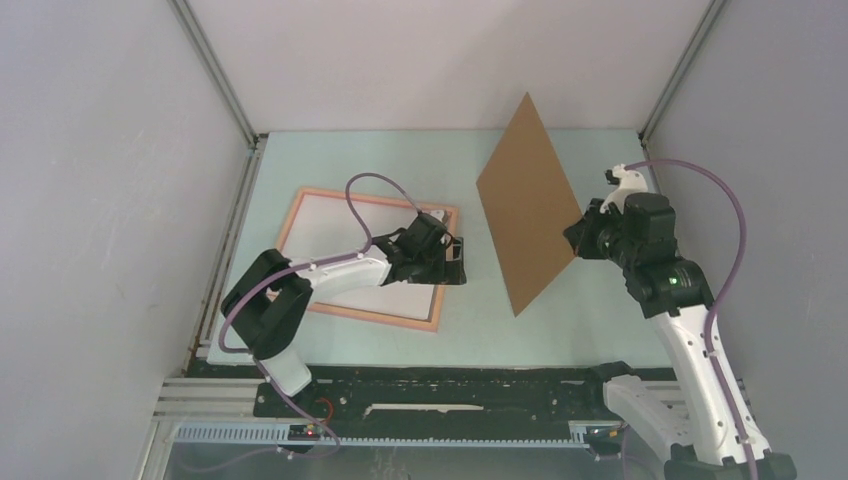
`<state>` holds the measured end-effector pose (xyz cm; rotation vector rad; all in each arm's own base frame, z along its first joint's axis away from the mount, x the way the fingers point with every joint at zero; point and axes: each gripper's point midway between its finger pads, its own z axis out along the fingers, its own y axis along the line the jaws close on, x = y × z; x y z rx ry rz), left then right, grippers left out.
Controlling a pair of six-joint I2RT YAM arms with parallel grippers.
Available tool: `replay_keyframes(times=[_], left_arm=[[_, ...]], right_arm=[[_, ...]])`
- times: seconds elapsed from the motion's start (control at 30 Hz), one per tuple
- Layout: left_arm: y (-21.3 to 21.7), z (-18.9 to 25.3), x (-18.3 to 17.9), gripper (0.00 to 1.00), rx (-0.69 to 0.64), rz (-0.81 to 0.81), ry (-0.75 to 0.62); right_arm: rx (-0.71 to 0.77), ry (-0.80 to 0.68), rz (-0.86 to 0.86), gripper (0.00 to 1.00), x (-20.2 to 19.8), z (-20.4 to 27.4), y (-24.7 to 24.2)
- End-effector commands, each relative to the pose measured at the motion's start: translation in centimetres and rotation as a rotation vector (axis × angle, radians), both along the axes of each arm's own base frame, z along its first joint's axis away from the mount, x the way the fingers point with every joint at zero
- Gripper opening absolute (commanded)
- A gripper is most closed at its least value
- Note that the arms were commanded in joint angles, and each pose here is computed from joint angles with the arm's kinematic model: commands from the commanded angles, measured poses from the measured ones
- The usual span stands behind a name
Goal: Put the photo into the frame
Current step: Move the photo frame to the center of the board.
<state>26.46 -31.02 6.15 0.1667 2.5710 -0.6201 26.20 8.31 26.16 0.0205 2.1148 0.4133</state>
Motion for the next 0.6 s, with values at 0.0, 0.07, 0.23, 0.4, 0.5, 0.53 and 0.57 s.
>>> replay_keyframes(times=[0.0,0.07,0.23,0.4,0.5,0.53,0.57], left_arm=[[-1.0,0.4,1.8,0.93,0.001,0.008,-0.051],[-1.4,0.0,1.8,0.93,-0.008,0.001,-0.044],[-3.7,-0.9,0.9,0.93,-0.064,-0.032,-0.006],[-7.0,-0.9,-0.4,0.93,-0.102,-0.08,0.006],[-9.2,-0.7,-1.2,0.93,-0.135,-0.12,0.019],[-9.8,-0.7,-1.4,0.93,-0.145,-0.132,0.026],[-10.4,-0.6,-1.6,0.93,-0.152,-0.144,0.026]], right_arm=[[0.023,-0.147,-0.081,0.0,0.6,3.2,-1.5],[0.023,-0.14,-0.074,0.0,0.5,3.0,-1.4],[0.047,-0.119,-0.09,0.0,0.5,2.5,-1.7],[0.018,-0.146,-0.042,0.0,0.3,2.7,-1.6],[-0.015,-0.151,-0.052,0.0,0.4,2.5,-2.1],[-0.023,-0.155,-0.055,0.0,0.5,2.6,-2.2],[-0.031,-0.16,-0.053,0.0,0.6,2.6,-2.3]])
